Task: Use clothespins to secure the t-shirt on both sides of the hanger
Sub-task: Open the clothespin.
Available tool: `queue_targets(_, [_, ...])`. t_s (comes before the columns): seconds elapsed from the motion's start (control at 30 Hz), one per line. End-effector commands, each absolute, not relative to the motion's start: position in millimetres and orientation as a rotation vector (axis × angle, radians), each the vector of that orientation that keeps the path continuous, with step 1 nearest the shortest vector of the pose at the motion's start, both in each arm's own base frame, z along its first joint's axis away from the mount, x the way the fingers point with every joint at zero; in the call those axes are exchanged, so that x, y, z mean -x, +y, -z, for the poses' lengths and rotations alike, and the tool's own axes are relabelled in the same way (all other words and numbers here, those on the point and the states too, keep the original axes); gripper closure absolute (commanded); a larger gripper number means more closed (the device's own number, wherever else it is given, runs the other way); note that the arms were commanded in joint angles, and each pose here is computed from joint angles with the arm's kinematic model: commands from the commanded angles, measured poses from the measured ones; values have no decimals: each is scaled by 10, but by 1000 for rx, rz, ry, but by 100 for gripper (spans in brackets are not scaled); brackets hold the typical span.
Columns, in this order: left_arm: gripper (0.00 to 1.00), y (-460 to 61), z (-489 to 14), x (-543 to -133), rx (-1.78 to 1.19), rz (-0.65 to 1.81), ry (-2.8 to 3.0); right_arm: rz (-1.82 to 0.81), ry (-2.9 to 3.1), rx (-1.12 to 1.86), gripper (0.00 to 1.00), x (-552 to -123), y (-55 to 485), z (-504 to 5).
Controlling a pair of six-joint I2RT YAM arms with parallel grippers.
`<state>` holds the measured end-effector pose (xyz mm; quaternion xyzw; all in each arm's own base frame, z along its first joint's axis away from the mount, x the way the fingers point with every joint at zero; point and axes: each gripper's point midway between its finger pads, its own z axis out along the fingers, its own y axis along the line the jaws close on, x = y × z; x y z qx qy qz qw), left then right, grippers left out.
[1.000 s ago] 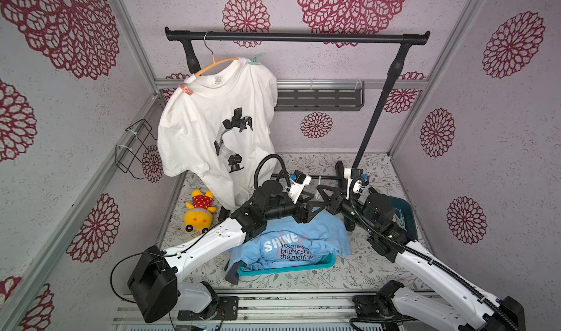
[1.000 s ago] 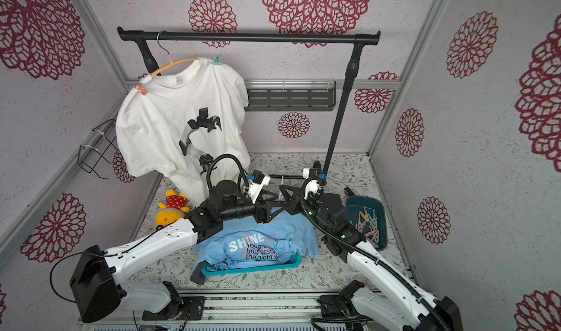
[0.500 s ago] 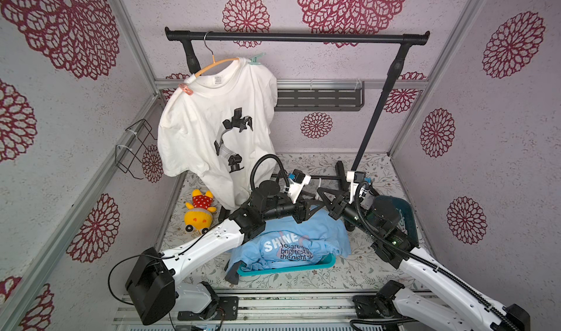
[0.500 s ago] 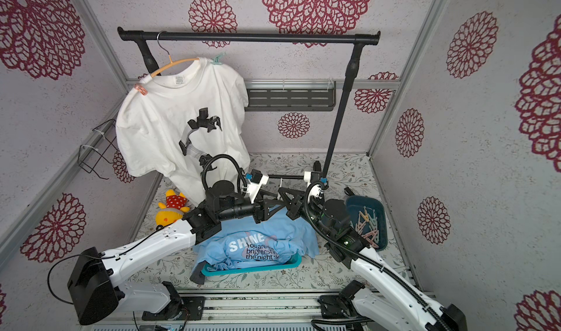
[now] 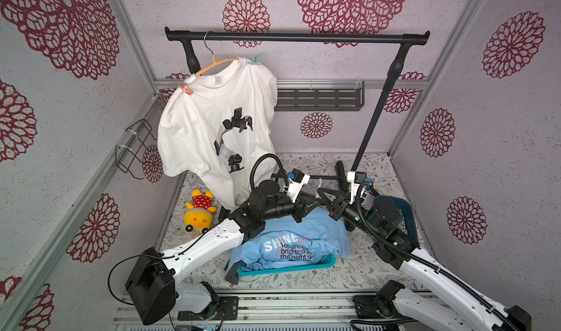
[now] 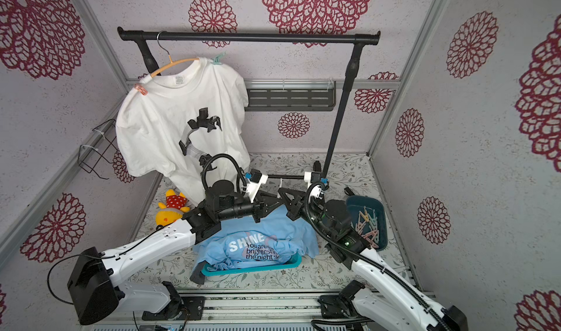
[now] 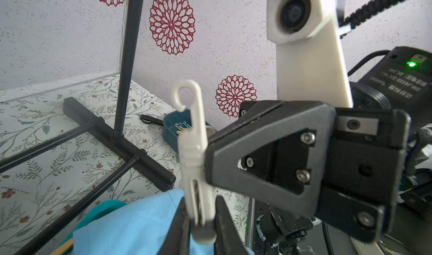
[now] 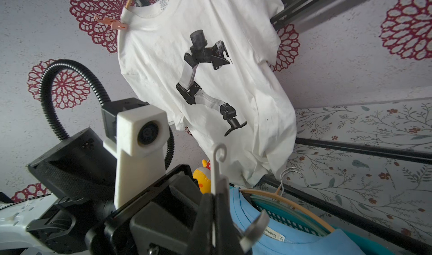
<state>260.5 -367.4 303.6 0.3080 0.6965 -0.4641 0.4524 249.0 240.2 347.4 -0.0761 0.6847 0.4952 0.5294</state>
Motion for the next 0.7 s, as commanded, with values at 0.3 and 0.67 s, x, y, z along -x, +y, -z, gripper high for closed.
queue_targets(0.3, [96, -2780, -2623, -3112, -901, 173, 1814, -909, 1921, -80, 13, -2668, 2008, -3104])
queue_targets(0.67, [100, -2898, -3021, -2856, -973, 308, 1615, -1230, 1770, 56, 11, -2504, 2388, -3378])
